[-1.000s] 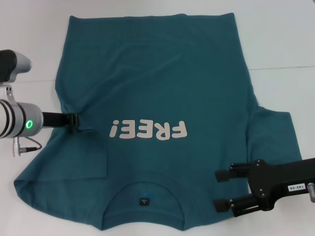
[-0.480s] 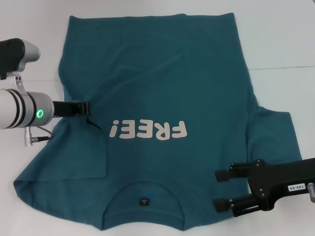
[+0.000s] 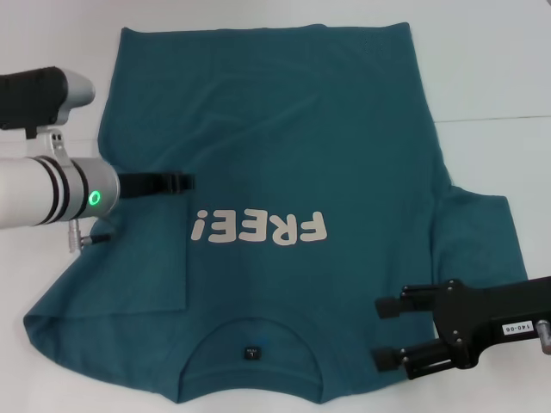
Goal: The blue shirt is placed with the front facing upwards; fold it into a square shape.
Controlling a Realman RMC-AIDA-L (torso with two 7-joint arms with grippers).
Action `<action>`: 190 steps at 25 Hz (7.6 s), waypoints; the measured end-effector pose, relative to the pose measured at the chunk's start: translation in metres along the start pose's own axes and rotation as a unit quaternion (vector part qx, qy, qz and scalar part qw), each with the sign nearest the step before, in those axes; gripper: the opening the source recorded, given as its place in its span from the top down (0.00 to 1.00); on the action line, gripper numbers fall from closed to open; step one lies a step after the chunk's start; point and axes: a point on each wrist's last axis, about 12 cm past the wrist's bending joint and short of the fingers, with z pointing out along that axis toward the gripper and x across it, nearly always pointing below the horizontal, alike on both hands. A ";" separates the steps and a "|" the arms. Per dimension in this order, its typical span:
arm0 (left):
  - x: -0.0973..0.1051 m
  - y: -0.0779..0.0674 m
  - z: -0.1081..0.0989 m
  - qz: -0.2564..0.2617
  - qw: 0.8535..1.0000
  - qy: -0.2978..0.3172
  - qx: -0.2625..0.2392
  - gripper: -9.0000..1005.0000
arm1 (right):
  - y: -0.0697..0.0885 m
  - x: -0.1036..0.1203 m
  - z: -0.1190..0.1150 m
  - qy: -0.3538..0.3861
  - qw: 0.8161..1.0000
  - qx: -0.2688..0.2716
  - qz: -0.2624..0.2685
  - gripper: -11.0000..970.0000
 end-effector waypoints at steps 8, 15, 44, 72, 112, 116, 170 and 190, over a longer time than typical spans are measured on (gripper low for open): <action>-0.004 -0.007 -0.013 0.010 0.997 0.013 0.076 0.58 | -0.008 -0.005 -0.023 -0.057 0.995 0.046 0.063 0.05; 0.010 0.004 -0.040 -0.026 0.979 0.079 0.185 0.20 | -0.020 -0.019 -0.091 -0.131 0.964 0.101 0.209 0.05; 0.037 0.000 -0.064 0.228 0.938 -0.032 0.260 0.15 | -0.029 -0.003 -0.159 -0.059 0.838 0.223 0.494 0.06; 0.037 -0.001 -0.062 0.228 0.939 -0.030 0.255 0.16 | -0.056 0.021 -0.141 -0.051 0.795 0.283 0.534 0.06; 0.041 -0.002 -0.058 0.228 0.939 -0.022 0.256 0.15 | -0.080 0.024 -0.087 -0.006 0.799 0.313 0.514 0.06; 0.042 -0.002 -0.057 0.228 0.939 -0.021 0.256 0.15 | -0.080 0.024 -0.085 -0.006 0.799 0.312 0.514 0.06; 0.040 -0.003 -0.053 0.231 0.940 -0.018 0.251 0.16 | -0.080 0.018 -0.070 -0.034 0.814 0.284 0.505 0.45; 0.038 -0.001 -0.052 0.229 0.944 -0.022 0.238 0.16 | -0.079 -0.014 -0.077 -0.001 0.844 0.278 0.459 0.99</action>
